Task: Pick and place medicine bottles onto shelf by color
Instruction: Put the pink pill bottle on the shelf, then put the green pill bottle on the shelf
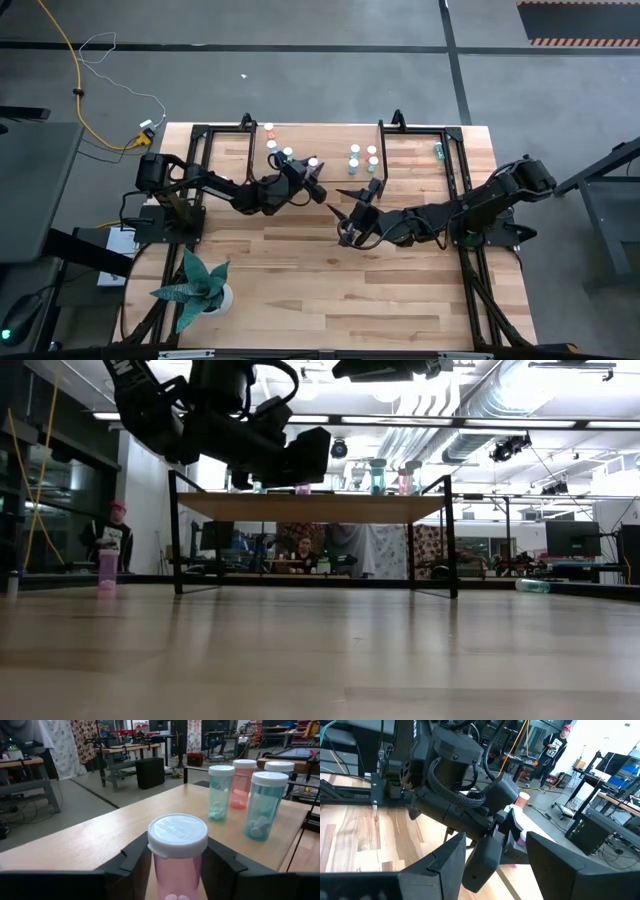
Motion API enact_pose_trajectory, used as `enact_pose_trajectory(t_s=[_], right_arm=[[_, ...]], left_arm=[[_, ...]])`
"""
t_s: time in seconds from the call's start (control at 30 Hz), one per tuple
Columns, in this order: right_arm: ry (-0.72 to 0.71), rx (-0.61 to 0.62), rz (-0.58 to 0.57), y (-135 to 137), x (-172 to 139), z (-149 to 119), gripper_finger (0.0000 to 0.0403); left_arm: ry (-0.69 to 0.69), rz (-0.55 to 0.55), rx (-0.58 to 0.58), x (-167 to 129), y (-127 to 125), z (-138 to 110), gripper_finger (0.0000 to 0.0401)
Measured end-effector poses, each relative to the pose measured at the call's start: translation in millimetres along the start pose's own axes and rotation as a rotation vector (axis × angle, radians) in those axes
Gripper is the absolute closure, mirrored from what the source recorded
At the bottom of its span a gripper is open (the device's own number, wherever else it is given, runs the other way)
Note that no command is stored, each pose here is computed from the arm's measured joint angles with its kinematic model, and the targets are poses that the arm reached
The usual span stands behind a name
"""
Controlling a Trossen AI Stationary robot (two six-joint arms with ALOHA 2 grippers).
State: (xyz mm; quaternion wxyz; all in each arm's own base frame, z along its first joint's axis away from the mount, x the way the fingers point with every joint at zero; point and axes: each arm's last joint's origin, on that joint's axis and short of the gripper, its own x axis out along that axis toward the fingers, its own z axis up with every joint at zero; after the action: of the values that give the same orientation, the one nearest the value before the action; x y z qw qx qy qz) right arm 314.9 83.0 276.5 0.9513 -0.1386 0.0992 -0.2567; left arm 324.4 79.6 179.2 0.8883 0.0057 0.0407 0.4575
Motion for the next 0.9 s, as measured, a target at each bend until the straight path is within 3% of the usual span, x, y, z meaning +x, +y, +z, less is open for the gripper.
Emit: enact_pose_trajectory(t_s=[0.43,0.9], right_arm=[[-0.001,0.002,0.003,0,0,0,0.0204],[-0.007,0.008,0.008,0,0,1,0.0204]], left_arm=[[-0.030,-0.044,0.009,-14,-6,16,0.0167],[-0.118,-0.111,0.054,-72,7,88,0.0139]])
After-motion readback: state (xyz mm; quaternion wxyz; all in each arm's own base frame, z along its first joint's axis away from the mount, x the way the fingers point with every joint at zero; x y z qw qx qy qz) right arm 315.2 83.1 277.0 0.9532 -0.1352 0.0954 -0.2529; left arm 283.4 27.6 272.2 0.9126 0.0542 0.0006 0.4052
